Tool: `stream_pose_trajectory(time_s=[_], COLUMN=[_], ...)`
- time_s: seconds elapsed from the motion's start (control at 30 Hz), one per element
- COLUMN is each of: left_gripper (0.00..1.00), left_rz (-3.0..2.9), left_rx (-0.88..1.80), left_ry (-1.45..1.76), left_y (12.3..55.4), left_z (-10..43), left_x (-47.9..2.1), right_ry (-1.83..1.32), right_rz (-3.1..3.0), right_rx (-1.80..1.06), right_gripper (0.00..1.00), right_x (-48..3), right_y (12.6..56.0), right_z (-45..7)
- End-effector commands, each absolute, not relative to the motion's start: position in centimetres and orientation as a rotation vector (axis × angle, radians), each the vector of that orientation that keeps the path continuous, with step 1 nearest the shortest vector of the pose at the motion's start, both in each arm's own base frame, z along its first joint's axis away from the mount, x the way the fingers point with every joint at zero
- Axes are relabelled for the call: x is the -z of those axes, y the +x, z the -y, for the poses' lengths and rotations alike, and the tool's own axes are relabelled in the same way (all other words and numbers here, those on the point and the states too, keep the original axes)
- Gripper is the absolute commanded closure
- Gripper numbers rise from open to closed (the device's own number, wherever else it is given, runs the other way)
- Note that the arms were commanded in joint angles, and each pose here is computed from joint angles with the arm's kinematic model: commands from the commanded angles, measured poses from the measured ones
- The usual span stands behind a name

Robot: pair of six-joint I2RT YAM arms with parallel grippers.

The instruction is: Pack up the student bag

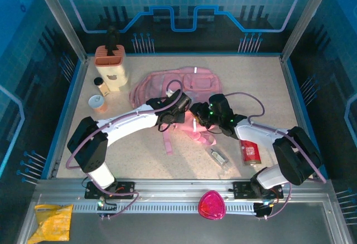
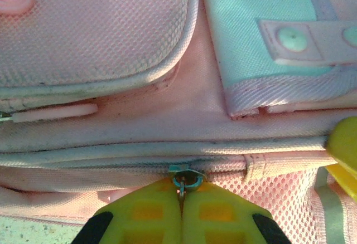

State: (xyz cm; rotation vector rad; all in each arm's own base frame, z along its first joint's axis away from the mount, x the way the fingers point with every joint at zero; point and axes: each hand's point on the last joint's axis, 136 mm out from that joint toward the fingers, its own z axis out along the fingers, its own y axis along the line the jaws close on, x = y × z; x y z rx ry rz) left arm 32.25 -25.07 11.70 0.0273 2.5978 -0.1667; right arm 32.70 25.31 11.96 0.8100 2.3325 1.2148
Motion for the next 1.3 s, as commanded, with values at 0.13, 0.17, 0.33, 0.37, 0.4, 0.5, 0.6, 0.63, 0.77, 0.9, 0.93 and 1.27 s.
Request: stream_pose_trajectory(time_s=[0.13,0.17,0.33,0.37,0.4,0.5,0.6,0.63,0.77,0.9,0.93,1.27], left_gripper=[1.00,1.00,1.00,1.00,1.00,1.00,1.00,1.00,1.00,1.00,1.00,1.00], left_rz=[-2.592,-2.600,-2.610,-2.620,-2.629,-2.654,-2.672,-2.678,-2.718,-2.700,-2.693,-2.617], left_rx=[0.163,0.152,0.053,0.040,0.030,0.019,0.006,0.012,0.105,0.271,0.294,0.380], left_ry=[0.097,0.094,0.094,0.092,0.084,0.065,0.058,0.053,0.032,0.027,0.030,0.027], left_y=[33.1,33.1,33.5,33.5,33.6,33.4,32.9,32.7,31.7,31.3,31.3,33.2], left_z=[24.8,24.4,21.7,21.2,20.6,19.3,18.5,18.4,19.5,23.3,24.3,29.4], left_x=[-12.3,-12.0,-11.3,-11.0,-10.7,-9.9,-9.3,-9.2,-8.9,-9.4,-9.7,-11.9], right_ry=[0.791,0.809,0.770,0.759,0.750,0.711,0.709,0.714,0.678,0.659,0.660,0.607], right_rz=[-2.190,-2.207,-2.187,-2.183,-2.181,-2.187,-2.195,-2.191,-2.204,-2.241,-2.250,-2.358], right_rx=[-1.083,-1.055,-1.031,-1.029,-1.027,-1.030,-1.050,-1.060,-1.085,-1.095,-1.085,-1.057], right_gripper=[1.00,1.00,1.00,1.00,1.00,1.00,1.00,1.00,1.00,1.00,0.95,0.45], right_x=[-13.0,-12.5,-13.6,-13.9,-14.3,-15.3,-15.8,-15.9,-16.8,-16.4,-16.3,-15.9], right_y=[35.9,35.7,36.4,36.6,36.8,37.8,38.9,39.3,41.7,43.8,44.2,40.3], right_z=[-21.7,-21.0,-18.8,-18.3,-17.8,-16.6,-15.3,-15.0,-13.8,-13.7,-13.7,-15.7])
